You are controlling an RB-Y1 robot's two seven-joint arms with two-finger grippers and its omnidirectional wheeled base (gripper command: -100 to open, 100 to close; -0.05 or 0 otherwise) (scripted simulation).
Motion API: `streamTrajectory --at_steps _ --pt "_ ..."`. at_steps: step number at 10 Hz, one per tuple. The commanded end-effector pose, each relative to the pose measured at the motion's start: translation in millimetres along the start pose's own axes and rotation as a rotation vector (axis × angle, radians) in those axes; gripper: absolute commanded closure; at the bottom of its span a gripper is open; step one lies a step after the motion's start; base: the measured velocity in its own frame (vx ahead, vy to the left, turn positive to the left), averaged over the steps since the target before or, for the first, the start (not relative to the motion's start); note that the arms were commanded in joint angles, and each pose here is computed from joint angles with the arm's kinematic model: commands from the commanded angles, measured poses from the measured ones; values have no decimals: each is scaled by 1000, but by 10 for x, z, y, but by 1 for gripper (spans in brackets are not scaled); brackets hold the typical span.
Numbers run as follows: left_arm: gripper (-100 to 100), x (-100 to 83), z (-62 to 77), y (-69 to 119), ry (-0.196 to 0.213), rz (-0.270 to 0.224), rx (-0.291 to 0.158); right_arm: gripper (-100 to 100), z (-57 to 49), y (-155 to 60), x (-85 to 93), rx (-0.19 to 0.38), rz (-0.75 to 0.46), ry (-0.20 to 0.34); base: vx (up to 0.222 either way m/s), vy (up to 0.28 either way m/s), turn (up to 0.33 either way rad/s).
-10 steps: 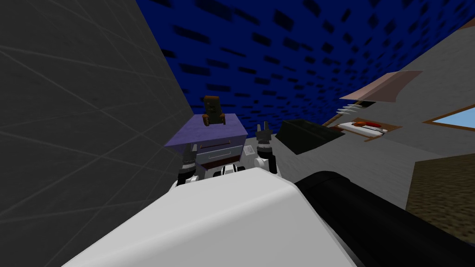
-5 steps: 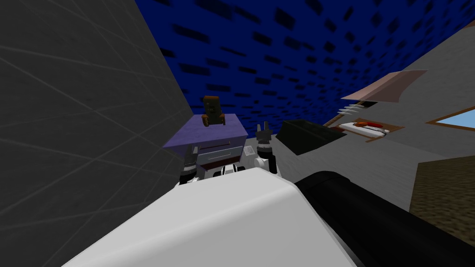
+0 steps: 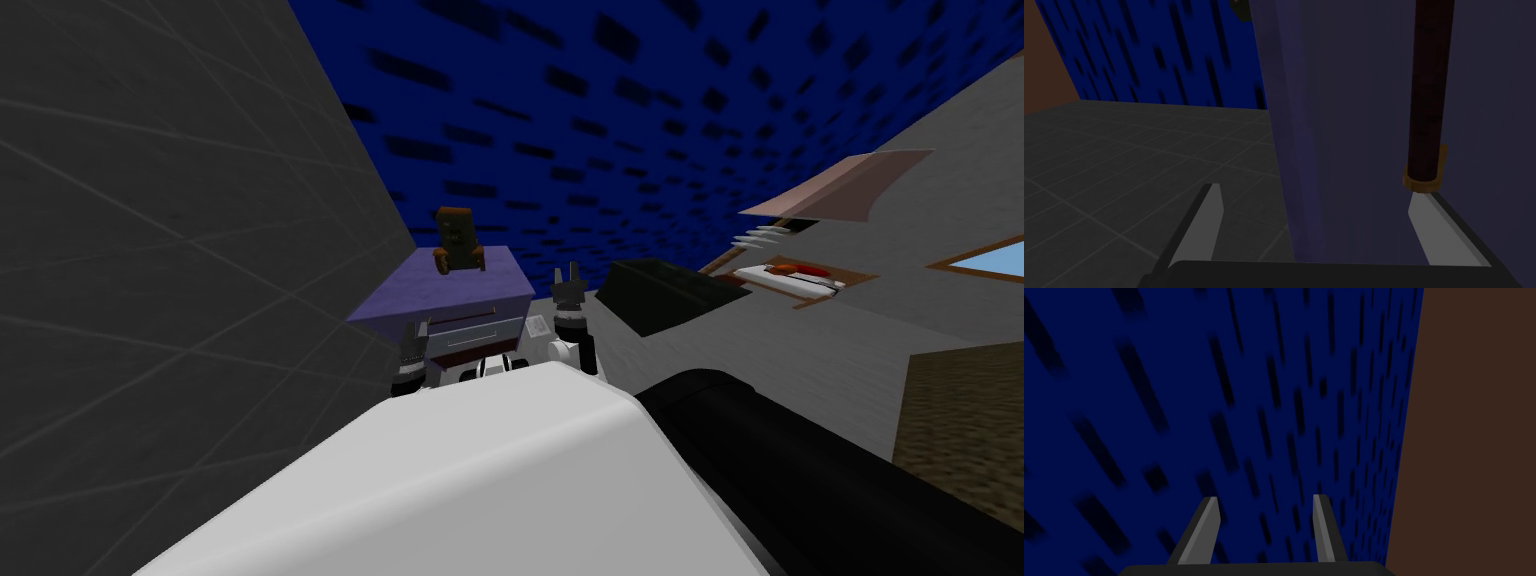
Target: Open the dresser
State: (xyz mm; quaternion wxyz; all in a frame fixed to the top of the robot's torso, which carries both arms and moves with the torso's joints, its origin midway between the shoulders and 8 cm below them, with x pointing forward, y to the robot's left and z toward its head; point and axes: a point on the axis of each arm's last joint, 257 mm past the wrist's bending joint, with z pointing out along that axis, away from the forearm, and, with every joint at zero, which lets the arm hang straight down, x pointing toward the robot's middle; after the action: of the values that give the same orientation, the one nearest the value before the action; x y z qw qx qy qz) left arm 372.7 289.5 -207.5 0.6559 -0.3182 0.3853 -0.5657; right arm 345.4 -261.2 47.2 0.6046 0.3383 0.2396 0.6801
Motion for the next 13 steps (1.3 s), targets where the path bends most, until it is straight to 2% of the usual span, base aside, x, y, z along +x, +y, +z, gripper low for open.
streamTrajectory --at_steps 1,2,10,13 --pt "-100 16 -115 103 -10 -10 -9 0 0 0 0 0 0 0 23 -6 8" --pt "-100 16 -125 118 -10 -10 -13 0 0 0 0 0 0 0 17 -5 4" --pt "-100 63 -515 383 -46 -47 -41 0 0 0 0 0 0 0 24 -10 9" --pt "-100 112 -621 433 -63 -65 -47 0 0 0 0 0 0 0 21 -9 5"
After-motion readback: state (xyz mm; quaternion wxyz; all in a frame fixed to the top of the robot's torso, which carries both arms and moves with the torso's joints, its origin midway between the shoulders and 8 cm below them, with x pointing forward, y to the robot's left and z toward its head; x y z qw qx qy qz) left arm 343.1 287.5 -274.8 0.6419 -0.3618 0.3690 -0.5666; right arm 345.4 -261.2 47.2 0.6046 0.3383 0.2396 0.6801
